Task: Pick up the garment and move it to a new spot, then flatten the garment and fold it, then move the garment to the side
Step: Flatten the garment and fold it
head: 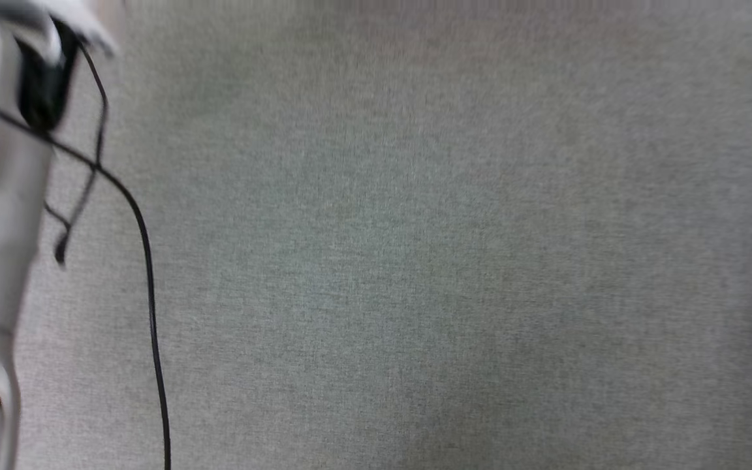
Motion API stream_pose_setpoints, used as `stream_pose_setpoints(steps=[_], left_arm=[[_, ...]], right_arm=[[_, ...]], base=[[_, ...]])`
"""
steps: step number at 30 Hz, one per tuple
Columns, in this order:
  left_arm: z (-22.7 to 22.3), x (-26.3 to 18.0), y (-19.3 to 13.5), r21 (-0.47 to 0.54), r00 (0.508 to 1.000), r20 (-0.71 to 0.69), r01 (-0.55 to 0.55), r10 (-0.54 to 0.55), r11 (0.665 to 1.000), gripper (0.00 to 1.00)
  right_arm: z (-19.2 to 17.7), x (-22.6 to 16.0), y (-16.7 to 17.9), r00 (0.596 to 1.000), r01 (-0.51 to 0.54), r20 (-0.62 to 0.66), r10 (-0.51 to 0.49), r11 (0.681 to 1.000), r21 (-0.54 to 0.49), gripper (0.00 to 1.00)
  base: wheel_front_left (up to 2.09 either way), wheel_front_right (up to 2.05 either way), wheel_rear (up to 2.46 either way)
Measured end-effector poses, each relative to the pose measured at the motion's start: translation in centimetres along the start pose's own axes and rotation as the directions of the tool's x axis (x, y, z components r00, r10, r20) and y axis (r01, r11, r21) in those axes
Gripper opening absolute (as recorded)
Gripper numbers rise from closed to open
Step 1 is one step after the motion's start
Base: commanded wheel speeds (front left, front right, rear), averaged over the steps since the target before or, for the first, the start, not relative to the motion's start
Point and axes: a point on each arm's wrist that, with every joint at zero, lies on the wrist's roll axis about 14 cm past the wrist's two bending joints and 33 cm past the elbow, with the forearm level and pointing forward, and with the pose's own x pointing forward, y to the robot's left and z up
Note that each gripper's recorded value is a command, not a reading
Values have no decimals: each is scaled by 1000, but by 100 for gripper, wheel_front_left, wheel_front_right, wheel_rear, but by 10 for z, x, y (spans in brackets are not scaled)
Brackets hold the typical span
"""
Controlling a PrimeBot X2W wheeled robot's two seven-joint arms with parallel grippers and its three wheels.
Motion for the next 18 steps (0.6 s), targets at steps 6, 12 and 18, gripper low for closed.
stream_pose_setpoints(steps=[6, 12, 18], left_arm=[[-26, -56, -26, -94, 997, -78, 13, -21, 996, 0], [-50, -117, -46, -140, 984, -172, 15, -40, 990, 0], [-71, -175, -55, -196, 964, -262, -14, -39, 981, 0]], right_arm=[[-54, -61, -5, 983, -15, -182, 18, 1000, 18, 0], [-83, -126, -14, 962, -21, -270, 41, 997, 77, 0], [-88, -170, -24, 954, -15, -296, 43, 995, 96, 0]], base=[[0, 0, 0], [0, 0, 0], [0, 0, 0]])
